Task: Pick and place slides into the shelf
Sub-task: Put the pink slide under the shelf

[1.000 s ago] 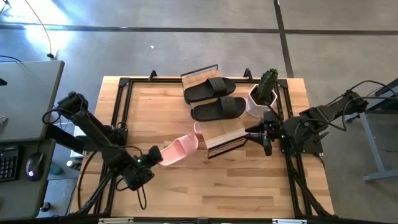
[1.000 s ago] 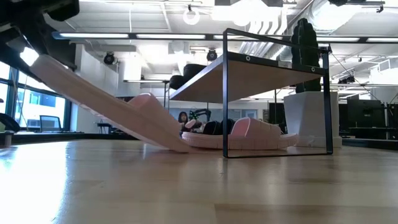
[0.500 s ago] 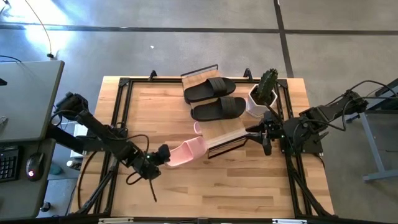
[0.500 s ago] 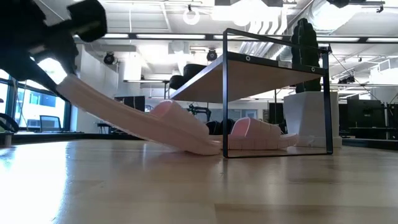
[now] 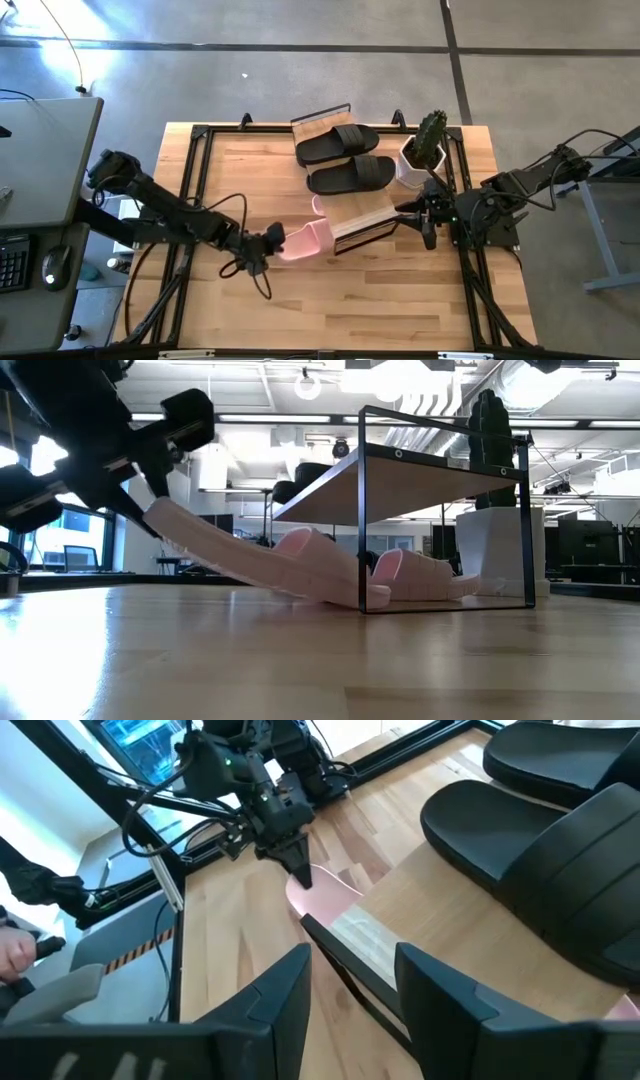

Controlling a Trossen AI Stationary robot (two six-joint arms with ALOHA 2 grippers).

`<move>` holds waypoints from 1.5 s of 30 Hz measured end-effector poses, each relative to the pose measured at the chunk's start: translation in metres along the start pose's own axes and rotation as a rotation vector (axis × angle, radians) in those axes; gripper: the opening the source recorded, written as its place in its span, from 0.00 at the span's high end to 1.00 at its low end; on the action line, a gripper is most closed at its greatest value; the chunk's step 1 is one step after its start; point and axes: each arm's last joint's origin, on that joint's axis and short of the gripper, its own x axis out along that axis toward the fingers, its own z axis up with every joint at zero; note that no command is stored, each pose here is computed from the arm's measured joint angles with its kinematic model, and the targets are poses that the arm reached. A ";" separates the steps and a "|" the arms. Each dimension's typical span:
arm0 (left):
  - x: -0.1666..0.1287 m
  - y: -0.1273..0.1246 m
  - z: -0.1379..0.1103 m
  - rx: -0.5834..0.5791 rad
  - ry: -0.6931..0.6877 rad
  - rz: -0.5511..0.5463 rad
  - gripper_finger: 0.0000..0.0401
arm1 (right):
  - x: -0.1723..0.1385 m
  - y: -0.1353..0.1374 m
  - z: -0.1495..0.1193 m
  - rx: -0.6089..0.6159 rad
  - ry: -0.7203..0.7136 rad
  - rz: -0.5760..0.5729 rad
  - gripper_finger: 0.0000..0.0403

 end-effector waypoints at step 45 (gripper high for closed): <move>0.052 0.030 -0.039 0.008 -0.050 0.041 0.91 | 0.039 -0.113 -0.180 0.702 -0.054 -0.493 0.97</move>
